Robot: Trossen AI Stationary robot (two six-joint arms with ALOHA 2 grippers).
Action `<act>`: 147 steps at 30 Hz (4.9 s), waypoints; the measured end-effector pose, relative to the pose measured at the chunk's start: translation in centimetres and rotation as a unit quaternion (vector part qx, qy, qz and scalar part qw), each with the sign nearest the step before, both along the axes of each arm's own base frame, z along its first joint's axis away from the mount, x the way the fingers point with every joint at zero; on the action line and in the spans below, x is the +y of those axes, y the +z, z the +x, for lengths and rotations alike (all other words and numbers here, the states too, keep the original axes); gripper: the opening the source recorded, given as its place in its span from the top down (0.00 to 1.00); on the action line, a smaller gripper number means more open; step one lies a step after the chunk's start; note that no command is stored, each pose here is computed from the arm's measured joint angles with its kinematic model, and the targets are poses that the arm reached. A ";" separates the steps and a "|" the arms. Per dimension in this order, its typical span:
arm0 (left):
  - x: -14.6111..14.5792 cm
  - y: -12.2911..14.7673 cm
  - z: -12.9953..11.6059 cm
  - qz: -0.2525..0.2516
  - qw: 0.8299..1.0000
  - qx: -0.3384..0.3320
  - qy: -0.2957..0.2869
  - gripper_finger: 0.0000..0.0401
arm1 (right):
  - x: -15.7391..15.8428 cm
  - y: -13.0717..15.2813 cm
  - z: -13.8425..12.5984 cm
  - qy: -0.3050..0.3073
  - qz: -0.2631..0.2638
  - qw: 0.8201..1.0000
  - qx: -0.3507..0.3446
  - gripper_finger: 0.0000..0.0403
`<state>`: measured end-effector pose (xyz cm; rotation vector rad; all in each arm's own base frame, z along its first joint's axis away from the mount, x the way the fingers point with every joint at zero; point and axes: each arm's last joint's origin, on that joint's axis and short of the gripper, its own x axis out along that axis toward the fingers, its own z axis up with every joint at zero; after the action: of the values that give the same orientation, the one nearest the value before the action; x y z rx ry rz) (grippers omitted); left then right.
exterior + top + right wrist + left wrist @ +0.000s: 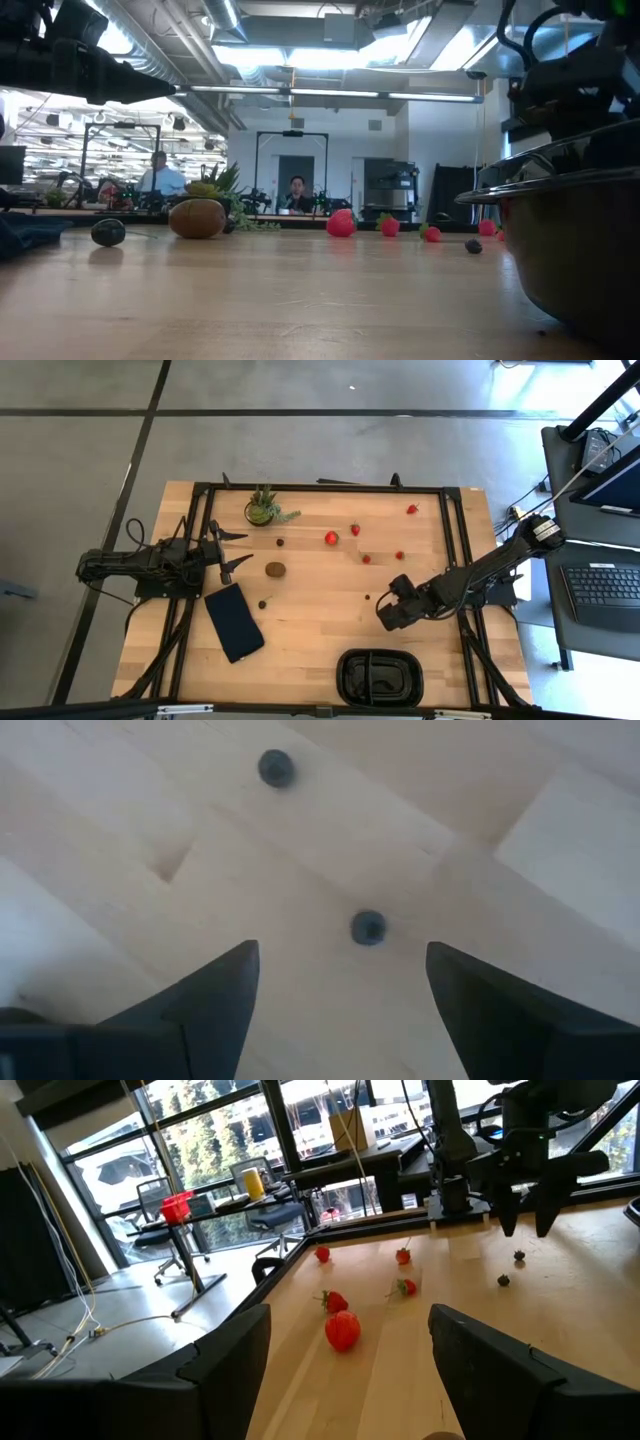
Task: Pick and placing Produce into tupperware
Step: Put the blueberry into the black container
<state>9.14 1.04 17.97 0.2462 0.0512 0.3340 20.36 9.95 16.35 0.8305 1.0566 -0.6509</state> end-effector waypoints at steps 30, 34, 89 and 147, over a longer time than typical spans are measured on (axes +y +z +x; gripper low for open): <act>0.0 0.0 0.0 0.000 1.000 -0.002 0.000 0.34 | -0.2 -3.5 0.9 -0.012 -0.037 0.998 0.055 0.50; 0.0 0.0 0.0 0.002 1.000 -0.001 0.000 0.34 | -0.3 -3.5 1.0 -0.012 -0.038 0.998 0.053 0.50; 0.0 0.2 0.0 0.013 1.000 -0.005 0.000 0.34 | -0.5 -3.7 0.7 -0.004 -0.051 0.996 0.070 0.83; 0.0 0.1 0.0 0.013 1.000 0.000 0.000 0.34 | 13.7 2.7 11.3 0.132 0.066 0.989 0.023 0.83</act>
<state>9.14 1.04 18.06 0.2712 0.0466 0.3347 31.64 23.61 19.02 0.7751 1.2365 -0.3806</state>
